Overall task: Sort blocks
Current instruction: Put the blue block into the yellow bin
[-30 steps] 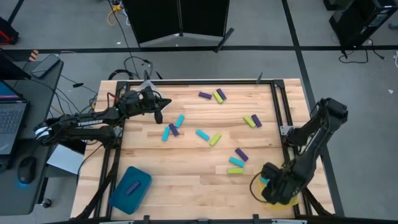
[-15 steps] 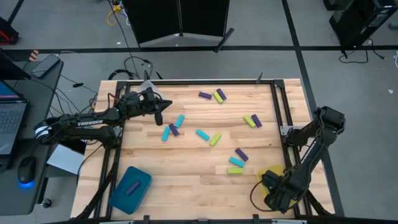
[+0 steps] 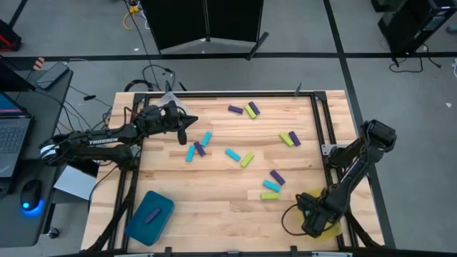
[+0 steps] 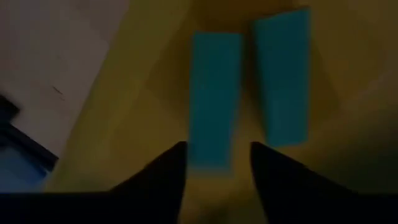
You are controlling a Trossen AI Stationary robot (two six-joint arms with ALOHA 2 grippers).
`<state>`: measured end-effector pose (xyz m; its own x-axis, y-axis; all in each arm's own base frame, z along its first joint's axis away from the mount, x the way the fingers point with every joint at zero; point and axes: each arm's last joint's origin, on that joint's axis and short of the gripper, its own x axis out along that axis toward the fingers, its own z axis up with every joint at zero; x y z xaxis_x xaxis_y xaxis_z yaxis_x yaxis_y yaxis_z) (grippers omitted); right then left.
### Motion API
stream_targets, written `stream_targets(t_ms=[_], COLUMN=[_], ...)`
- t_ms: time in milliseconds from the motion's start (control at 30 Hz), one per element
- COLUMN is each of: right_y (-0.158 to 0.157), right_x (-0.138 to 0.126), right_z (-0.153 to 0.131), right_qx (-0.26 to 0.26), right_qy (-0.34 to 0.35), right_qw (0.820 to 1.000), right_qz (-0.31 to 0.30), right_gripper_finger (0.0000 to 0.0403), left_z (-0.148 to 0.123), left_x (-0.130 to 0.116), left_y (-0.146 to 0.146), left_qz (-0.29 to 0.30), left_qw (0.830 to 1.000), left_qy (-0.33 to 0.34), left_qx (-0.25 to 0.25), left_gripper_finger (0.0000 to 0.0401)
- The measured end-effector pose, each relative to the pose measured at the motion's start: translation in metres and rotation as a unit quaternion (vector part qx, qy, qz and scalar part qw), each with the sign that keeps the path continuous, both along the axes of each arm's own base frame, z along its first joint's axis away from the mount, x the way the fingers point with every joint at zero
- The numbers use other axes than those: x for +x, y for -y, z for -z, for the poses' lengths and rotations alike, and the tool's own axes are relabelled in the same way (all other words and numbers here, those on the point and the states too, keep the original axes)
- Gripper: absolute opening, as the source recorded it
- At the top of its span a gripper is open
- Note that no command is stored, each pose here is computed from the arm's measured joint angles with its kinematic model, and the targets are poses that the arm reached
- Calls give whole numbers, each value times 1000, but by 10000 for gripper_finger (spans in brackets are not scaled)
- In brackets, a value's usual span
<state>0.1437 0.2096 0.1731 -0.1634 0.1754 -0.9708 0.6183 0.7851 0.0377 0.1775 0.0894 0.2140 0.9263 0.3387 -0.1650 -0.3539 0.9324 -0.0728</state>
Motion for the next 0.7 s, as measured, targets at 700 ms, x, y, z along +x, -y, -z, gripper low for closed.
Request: stream_targets(t_ms=[700], right_y=[114], right_x=[37], right_z=[-117], right_qx=[-150], right_qy=[180], right_qw=[965], right_qz=[-117], right_gripper_finger=[125], left_z=[1], left_x=[0], left_y=[2], left_qz=[27], left_qw=[1000], left_qy=[-7], left_qx=[4], left_gripper_finger=[19])
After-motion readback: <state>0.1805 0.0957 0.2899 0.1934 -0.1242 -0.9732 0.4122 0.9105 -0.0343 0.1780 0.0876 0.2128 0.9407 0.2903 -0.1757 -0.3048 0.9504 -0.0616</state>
